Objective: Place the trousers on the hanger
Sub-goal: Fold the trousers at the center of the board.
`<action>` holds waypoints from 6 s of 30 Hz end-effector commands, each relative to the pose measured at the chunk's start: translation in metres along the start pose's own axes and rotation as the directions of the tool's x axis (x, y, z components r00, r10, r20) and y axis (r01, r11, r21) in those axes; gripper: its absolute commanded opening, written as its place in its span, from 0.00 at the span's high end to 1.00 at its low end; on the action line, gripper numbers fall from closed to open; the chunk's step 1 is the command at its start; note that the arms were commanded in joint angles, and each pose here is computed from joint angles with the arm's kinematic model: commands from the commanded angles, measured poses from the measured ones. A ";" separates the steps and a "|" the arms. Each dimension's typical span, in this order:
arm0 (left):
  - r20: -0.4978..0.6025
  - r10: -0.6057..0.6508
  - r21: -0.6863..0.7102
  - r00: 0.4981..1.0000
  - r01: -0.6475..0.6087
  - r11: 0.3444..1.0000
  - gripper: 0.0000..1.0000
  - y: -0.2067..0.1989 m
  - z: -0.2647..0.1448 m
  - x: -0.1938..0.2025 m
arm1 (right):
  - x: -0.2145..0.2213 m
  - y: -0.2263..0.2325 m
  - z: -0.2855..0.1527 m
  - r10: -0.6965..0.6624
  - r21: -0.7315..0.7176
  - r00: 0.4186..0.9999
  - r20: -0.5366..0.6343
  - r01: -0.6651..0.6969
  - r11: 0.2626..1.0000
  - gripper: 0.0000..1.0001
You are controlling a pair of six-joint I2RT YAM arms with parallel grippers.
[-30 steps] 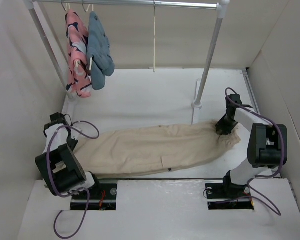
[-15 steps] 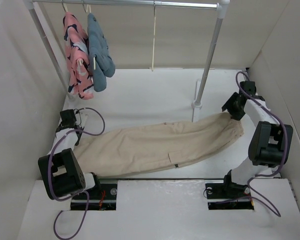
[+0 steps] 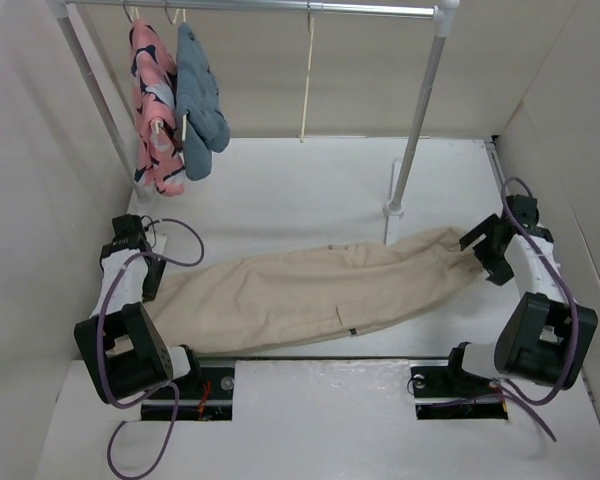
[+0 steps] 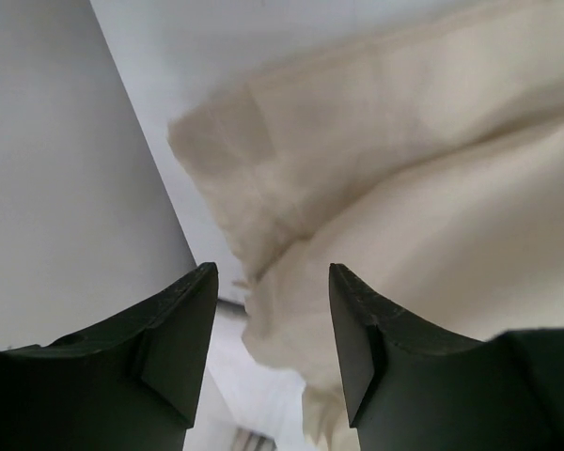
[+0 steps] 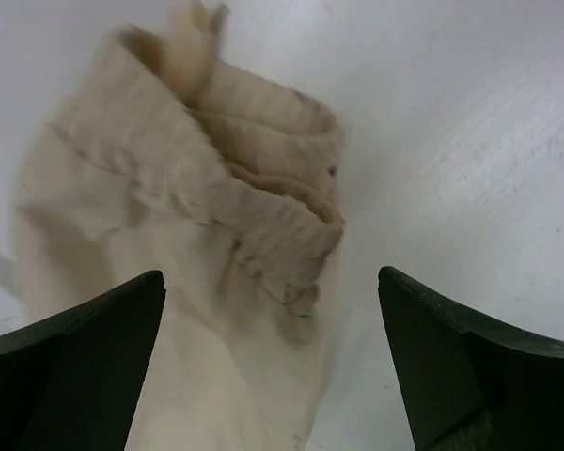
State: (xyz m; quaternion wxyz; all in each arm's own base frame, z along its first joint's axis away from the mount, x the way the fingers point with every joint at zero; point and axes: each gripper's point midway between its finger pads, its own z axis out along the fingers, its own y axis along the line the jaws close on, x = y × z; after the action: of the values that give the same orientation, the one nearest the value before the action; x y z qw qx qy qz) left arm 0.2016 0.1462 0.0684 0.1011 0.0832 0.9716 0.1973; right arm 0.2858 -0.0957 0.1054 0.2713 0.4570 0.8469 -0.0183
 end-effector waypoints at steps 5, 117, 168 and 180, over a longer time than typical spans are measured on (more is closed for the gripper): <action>-0.136 -0.025 -0.011 0.990 0.023 1.000 0.51 -0.002 -0.020 0.036 | 0.044 -0.025 0.045 0.062 0.128 0.987 -0.149 -0.043 0.991 0.00; 0.153 -0.153 0.286 0.976 0.104 0.953 0.61 -0.054 -0.028 -0.144 | 0.494 0.333 -0.255 -0.651 -0.369 0.141 0.746 0.901 -0.227 0.29; 0.195 0.129 0.057 0.972 -0.143 0.988 0.46 -0.062 -0.024 -0.091 | 0.297 0.071 -0.070 -0.600 -0.330 0.781 -0.173 0.528 0.783 0.26; 0.320 0.208 0.088 0.924 -0.247 0.965 0.41 -0.068 -0.076 -0.109 | 0.202 0.184 -0.175 -0.509 -0.552 0.851 0.126 0.487 0.677 0.15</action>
State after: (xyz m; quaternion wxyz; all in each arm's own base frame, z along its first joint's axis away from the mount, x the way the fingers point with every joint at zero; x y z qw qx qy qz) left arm 0.2889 0.0439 0.1107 0.2199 0.2106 0.9411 0.1469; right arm 0.2409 0.2098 0.1428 0.2978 0.1319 0.9342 0.1459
